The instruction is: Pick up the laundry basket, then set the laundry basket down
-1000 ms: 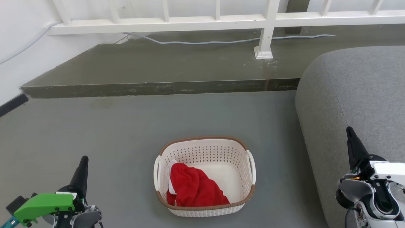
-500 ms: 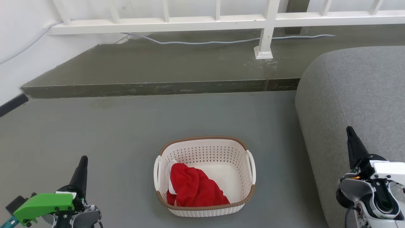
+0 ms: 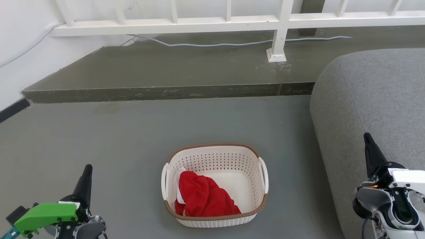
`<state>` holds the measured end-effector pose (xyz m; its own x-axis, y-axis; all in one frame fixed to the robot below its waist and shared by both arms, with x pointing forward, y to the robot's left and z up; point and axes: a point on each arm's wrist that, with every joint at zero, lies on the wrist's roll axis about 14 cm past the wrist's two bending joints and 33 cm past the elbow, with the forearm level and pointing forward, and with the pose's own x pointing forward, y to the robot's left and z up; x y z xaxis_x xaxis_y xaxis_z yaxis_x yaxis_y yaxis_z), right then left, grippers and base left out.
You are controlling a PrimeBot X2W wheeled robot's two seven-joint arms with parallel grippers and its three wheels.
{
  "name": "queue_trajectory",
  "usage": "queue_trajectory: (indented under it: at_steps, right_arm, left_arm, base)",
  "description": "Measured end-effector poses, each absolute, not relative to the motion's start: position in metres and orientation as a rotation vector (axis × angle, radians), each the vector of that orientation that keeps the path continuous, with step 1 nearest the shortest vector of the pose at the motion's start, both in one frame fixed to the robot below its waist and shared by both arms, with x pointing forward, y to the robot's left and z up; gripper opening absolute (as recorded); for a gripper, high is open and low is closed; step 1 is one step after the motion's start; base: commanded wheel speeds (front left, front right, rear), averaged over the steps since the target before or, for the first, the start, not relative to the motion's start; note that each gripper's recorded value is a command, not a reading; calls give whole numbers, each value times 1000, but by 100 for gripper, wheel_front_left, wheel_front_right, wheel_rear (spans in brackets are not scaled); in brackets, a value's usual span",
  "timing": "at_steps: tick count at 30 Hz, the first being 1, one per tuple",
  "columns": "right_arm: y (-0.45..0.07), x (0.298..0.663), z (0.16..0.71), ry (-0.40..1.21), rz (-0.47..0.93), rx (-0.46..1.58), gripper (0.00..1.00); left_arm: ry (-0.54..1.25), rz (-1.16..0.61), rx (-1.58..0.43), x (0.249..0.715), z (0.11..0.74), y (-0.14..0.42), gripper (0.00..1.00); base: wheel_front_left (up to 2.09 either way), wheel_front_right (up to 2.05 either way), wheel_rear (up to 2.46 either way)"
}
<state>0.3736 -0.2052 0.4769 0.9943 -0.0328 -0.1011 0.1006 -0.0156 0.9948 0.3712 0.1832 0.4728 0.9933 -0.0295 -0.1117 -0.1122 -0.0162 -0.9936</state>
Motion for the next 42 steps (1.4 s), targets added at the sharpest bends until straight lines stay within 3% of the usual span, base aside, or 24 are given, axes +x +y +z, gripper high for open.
queue_trajectory:
  at_steps: [42]
  right_arm:
    - [-206,373,475,59,-109,1584,0]
  left_arm:
    - [106,74,-1588,371,471,186,0]
  base:
    - [0,0,0]
